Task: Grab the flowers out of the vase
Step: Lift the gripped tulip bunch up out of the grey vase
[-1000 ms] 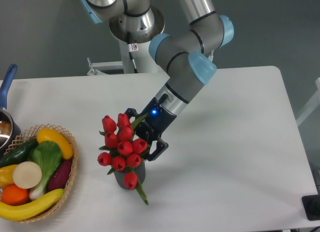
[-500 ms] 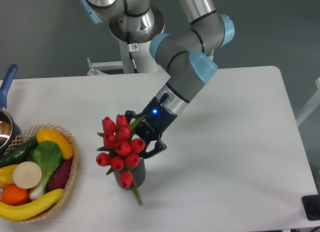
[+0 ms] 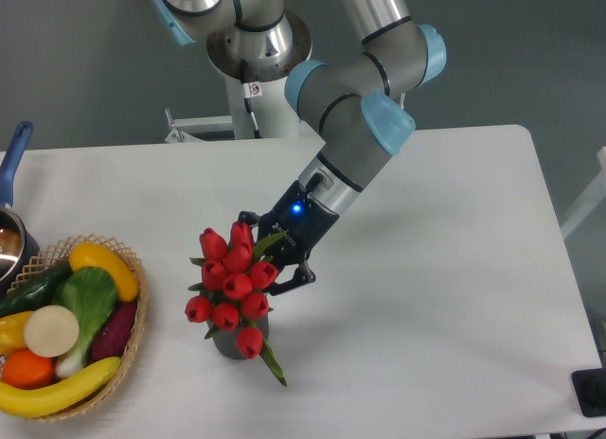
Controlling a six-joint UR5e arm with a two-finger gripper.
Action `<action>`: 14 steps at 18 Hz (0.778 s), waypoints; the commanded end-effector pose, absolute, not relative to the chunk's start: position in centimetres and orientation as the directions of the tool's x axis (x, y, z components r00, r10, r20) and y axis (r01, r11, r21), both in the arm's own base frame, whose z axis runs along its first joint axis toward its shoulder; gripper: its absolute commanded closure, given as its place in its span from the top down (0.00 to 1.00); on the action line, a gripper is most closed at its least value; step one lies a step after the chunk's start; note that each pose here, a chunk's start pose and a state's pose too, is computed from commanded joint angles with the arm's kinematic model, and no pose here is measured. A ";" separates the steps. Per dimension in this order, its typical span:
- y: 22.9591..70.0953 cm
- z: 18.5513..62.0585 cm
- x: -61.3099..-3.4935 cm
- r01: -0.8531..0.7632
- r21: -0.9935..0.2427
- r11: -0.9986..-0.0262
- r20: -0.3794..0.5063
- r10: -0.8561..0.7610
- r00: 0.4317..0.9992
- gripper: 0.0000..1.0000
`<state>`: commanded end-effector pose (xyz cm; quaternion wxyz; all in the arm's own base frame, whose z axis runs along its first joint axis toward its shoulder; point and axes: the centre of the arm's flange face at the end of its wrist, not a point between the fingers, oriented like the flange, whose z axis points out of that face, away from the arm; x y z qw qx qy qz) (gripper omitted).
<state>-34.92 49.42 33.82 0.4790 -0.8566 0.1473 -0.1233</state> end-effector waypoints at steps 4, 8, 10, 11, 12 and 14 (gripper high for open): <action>49.1 35.9 -34.3 -0.098 -0.872 -0.480 0.090 -0.354 0.931 0.36; 48.4 38.6 -33.8 -0.051 -0.874 -0.484 0.118 -0.313 0.942 0.36; 48.1 39.7 -33.6 -0.057 -0.877 -0.476 0.106 -0.307 0.946 0.36; 47.9 40.1 -33.6 -0.059 -0.879 -0.473 0.100 -0.304 0.947 0.36; 47.6 40.4 -33.7 -0.062 -0.881 -0.469 0.093 -0.300 0.949 0.36; 47.5 41.8 -33.9 -0.056 -0.890 -0.453 0.089 -0.294 0.952 0.36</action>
